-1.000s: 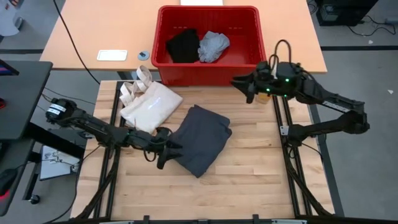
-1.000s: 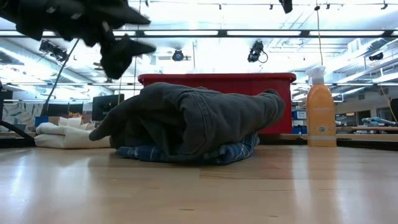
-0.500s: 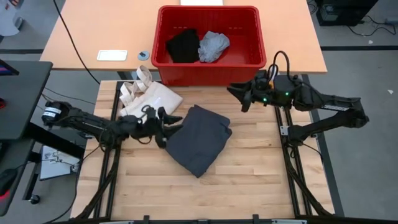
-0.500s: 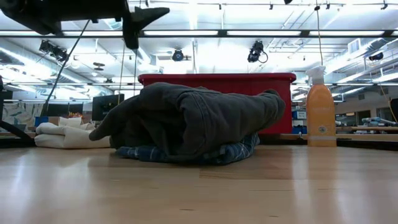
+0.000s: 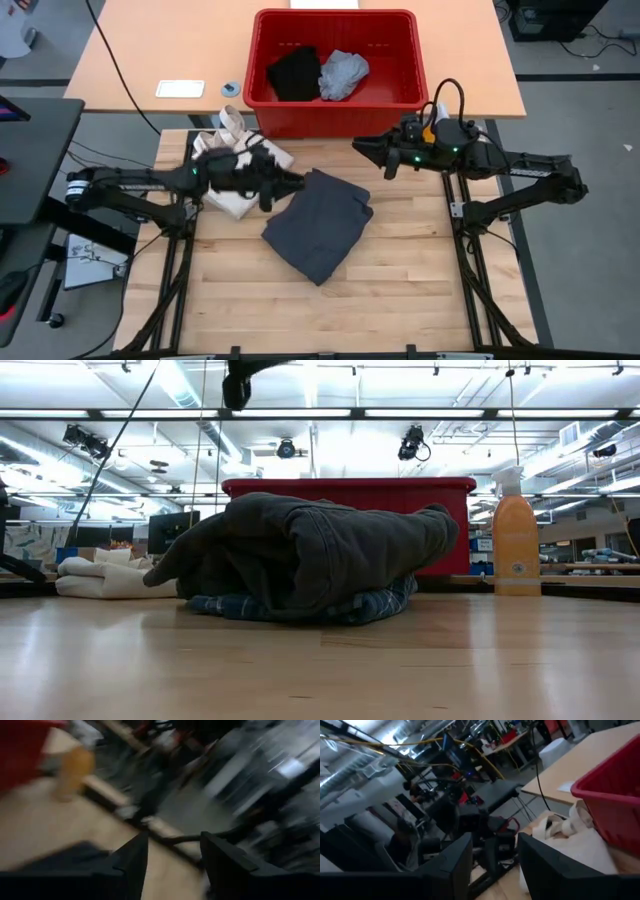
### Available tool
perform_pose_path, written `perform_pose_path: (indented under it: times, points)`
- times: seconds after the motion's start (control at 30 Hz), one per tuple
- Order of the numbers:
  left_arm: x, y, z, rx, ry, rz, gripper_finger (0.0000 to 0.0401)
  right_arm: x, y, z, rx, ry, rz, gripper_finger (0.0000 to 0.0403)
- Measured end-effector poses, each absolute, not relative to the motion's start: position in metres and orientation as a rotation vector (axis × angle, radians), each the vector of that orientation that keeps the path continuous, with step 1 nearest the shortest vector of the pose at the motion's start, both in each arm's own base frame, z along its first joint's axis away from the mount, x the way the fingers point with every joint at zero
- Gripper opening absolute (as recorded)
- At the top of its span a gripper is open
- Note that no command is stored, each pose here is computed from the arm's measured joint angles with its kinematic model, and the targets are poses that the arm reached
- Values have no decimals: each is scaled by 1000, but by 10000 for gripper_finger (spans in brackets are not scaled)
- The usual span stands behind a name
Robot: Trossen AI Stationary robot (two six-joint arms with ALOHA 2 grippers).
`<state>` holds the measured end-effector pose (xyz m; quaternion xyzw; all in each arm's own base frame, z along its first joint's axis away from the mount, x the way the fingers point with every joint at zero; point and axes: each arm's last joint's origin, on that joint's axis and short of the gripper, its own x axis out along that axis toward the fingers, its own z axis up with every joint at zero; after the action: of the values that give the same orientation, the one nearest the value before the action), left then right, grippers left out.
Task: Fold Laundry from Bin
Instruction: Remove the light gray t-shirt from the red organizer bin
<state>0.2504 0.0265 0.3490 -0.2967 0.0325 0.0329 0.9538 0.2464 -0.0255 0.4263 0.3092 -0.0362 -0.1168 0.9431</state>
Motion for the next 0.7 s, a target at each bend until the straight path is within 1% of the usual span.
perform_pose_path:
  times: [0.1, 0.17, 0.3, 0.43, 0.6, 0.7]
  points:
    - [252, 38, 373, -469, 142, 130, 176, 249, -27, 427, 626, -93, -235, 165]
    - [252, 45, 393, -412, 93, 142, 174, 250, -29, 427, 625, -102, -241, 165]
    - [254, 63, 414, -351, 43, 196, 174, 251, -33, 426, 624, -105, -261, 165]
    - [259, 90, 416, -364, 95, 284, 173, 253, -34, 424, 621, -89, -269, 165]
    - [274, 130, 411, -424, 198, 332, 173, 255, -34, 422, 621, -77, -265, 165]
    - [287, 154, 415, -441, 211, 367, 173, 255, -34, 422, 618, -78, -265, 165]
